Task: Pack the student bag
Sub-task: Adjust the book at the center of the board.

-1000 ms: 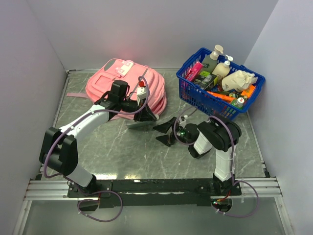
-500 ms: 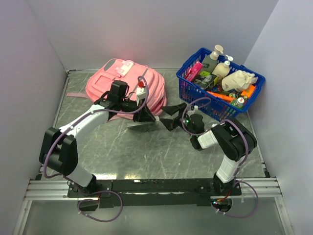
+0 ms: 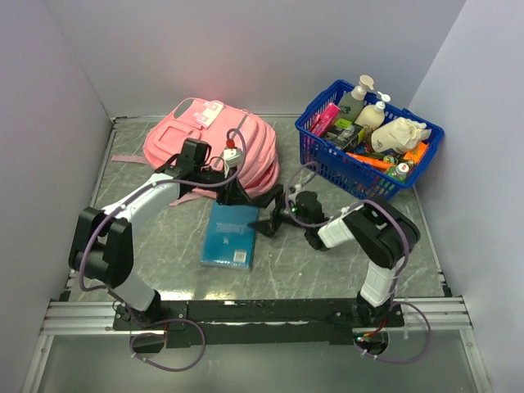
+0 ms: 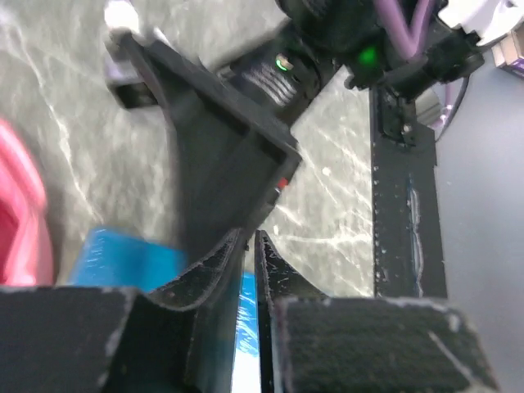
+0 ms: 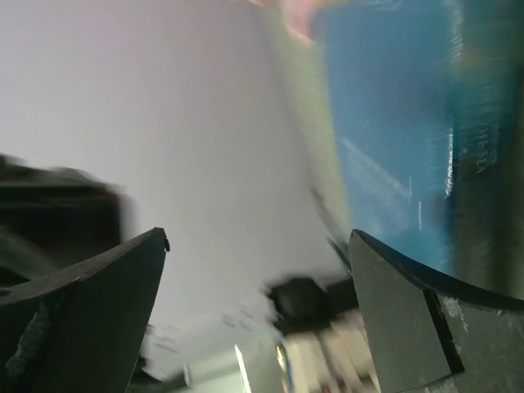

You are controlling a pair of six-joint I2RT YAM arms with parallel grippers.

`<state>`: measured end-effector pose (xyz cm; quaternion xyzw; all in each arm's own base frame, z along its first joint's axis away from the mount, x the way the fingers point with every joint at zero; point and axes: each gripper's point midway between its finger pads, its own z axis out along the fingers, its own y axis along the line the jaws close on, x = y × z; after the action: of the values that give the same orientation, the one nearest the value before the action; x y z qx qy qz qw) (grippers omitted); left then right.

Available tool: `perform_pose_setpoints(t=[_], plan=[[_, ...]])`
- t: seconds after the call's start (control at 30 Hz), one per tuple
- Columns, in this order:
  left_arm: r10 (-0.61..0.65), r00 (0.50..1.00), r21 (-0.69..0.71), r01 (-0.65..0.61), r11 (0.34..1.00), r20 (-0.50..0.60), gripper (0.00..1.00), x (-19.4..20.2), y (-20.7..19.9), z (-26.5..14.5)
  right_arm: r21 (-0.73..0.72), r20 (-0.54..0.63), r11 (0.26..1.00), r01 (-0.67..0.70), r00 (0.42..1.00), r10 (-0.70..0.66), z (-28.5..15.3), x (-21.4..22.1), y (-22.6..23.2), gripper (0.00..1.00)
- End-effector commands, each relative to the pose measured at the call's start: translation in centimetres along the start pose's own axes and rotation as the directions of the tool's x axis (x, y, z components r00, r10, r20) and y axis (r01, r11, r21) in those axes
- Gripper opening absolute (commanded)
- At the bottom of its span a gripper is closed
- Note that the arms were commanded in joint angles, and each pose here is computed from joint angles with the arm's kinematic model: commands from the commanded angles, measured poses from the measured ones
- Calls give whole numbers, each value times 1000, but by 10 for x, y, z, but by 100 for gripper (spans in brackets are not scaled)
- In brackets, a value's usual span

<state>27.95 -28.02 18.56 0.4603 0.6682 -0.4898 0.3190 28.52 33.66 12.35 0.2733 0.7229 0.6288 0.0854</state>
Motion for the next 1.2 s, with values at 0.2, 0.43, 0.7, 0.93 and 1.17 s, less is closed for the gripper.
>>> perform_pose_setpoints(t=[0.2, 0.43, 0.7, 0.93, 1.17], plan=[[-7, 999, -54, 5, 999, -35, 17, 20, 9, -17, 401, -35, 888, 225, 973, -230, -41, 0, -63, 100], [-153, 975, -93, 139, 986, -162, 20, 96, 22, -78, 457, -69, 841, 290, 954, -292, -43, -2, -93, 100], [-242, 961, -145, 223, 964, -130, 22, 152, 30, -98, 376, -79, 845, 379, 922, -379, -7, -5, -90, 100], [-293, 942, -90, 281, 955, -162, 22, 170, 39, -84, 478, -74, 758, 444, 880, -469, -6, -4, -96, 100], [-287, 945, 11, 293, 956, -159, 23, 182, 42, -72, 564, -41, 691, 451, 852, -523, 2, -27, -113, 100]])
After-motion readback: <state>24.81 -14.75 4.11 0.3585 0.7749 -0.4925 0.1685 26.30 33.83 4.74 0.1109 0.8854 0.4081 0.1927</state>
